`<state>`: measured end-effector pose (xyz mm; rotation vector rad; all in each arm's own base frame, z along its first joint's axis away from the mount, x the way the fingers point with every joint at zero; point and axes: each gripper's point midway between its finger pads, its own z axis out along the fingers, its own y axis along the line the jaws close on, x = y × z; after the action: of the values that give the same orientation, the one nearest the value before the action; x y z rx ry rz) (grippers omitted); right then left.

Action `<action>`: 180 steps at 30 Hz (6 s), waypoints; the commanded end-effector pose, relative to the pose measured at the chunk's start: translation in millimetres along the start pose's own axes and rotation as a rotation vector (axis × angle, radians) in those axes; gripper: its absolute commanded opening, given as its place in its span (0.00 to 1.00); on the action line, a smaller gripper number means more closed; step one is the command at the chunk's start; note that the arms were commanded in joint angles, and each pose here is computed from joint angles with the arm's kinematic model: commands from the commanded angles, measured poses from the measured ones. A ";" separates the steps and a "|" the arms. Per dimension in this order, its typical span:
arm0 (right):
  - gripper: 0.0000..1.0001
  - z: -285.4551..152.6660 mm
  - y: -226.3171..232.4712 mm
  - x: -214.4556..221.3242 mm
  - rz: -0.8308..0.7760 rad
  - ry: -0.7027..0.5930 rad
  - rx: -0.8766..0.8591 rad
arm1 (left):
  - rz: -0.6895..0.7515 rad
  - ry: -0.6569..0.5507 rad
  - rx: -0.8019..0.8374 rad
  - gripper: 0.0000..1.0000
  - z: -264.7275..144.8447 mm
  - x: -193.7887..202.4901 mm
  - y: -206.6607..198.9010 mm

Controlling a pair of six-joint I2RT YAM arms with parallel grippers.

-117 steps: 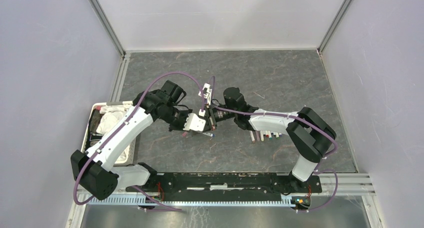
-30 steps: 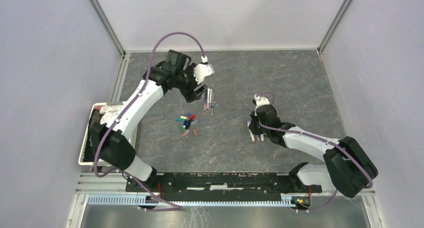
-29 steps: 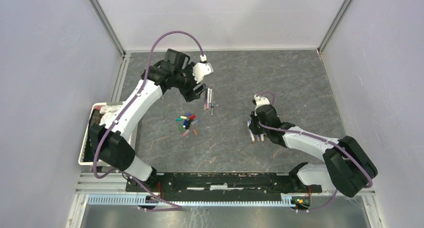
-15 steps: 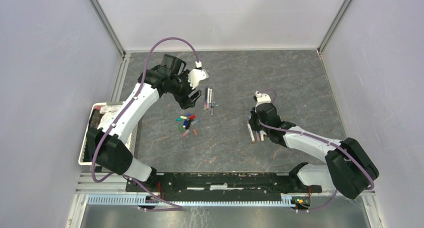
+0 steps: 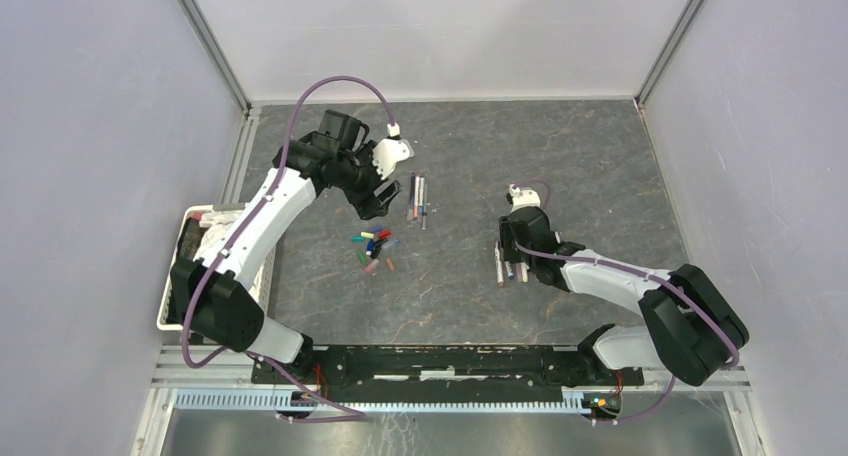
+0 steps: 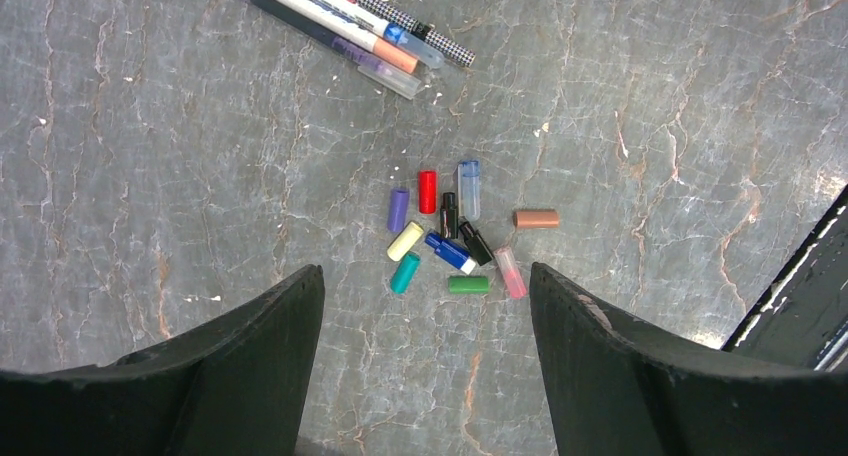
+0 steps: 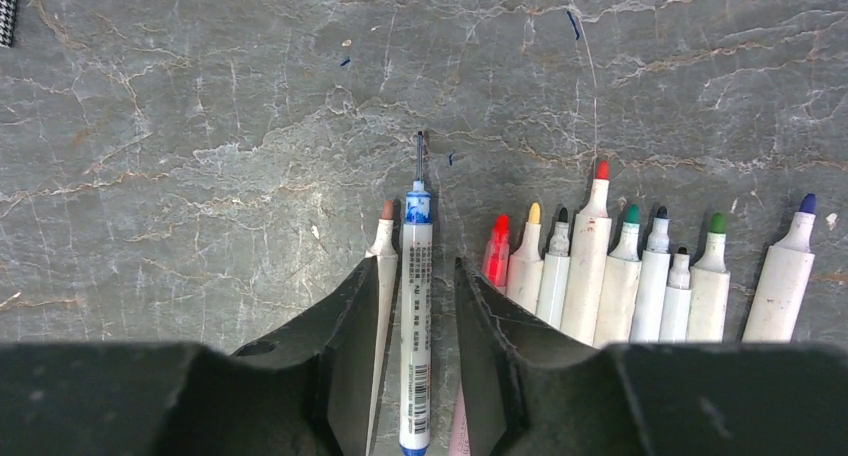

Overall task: Open the pen caps
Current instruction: Place the pen at the center of the board, then pick up the pen from the center of the board.

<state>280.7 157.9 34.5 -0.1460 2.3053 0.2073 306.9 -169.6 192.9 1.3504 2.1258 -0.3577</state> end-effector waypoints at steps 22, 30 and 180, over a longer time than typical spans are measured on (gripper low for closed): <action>0.54 5.2 77.1 -89.1 -0.085 -0.074 -0.125 | -0.122 -0.132 -0.152 1.00 -51.4 1.7 49.5; 0.48 65.3 144.7 -112.4 -0.161 0.004 -0.130 | -0.196 -0.107 -0.175 1.00 -46.4 13.0 54.5; 0.68 -116.3 229.5 -133.9 0.074 0.134 -1.070 | 0.603 0.130 0.259 0.09 -18.7 76.5 -81.7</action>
<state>286.4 344.4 227.1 -0.4461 2.0981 1.2190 202.4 -148.9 154.0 2.0162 1.7765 -0.4287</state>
